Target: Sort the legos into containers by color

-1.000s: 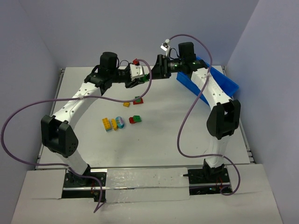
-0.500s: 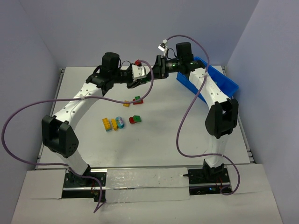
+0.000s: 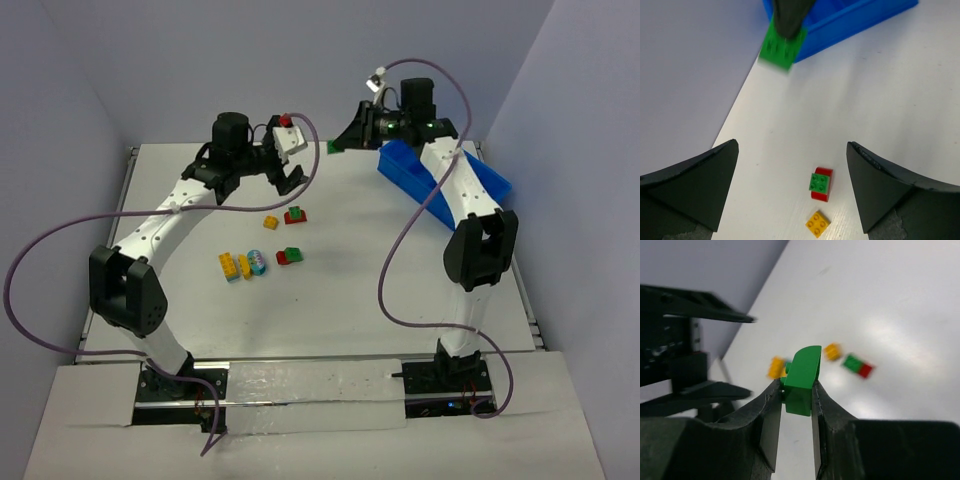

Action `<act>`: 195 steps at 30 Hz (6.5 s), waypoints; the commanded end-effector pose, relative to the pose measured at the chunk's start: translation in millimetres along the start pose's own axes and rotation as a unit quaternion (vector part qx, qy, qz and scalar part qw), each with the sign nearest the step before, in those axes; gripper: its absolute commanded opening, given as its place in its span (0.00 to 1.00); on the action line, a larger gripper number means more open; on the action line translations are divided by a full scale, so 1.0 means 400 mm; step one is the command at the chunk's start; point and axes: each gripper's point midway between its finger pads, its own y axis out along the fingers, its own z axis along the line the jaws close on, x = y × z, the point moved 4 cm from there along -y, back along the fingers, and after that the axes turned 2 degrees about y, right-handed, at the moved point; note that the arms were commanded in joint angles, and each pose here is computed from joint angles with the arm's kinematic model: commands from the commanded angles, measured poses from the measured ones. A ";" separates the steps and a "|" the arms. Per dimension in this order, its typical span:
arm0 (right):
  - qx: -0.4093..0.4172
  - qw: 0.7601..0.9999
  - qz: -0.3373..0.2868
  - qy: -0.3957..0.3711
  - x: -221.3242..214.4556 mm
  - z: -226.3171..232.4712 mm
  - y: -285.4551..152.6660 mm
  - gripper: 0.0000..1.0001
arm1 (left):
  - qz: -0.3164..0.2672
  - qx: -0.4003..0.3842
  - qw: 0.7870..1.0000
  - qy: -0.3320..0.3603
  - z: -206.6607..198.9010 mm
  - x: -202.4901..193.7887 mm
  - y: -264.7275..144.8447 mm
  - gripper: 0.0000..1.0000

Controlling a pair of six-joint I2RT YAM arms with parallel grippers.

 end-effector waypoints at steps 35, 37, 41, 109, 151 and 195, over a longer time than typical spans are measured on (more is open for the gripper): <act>-0.530 0.804 -0.222 -0.153 0.250 -0.772 -0.195 0.00 | 0.074 0.193 0.966 -0.155 0.166 -0.071 -0.134 0.99; -0.535 0.800 -0.225 -0.150 0.256 -0.780 -0.196 0.00 | 0.079 0.191 0.966 -0.158 0.163 -0.078 -0.132 0.99; -0.542 0.796 -0.228 -0.145 0.253 -0.810 -0.230 0.04 | 0.082 0.193 0.965 -0.158 0.161 -0.084 -0.136 0.99; -0.366 0.899 -0.163 -0.178 0.230 -0.282 -0.364 1.00 | 0.173 -0.213 0.962 -0.005 -0.069 -0.469 -0.068 0.87; -0.267 0.955 -0.093 -0.089 0.045 -0.179 -0.362 1.00 | 0.193 -0.303 0.933 0.016 -0.102 -0.618 -0.011 0.26; 0.097 0.993 0.067 -0.019 -0.122 0.100 0.049 0.85 | -0.051 -0.026 0.997 0.059 -0.065 0.051 0.013 0.00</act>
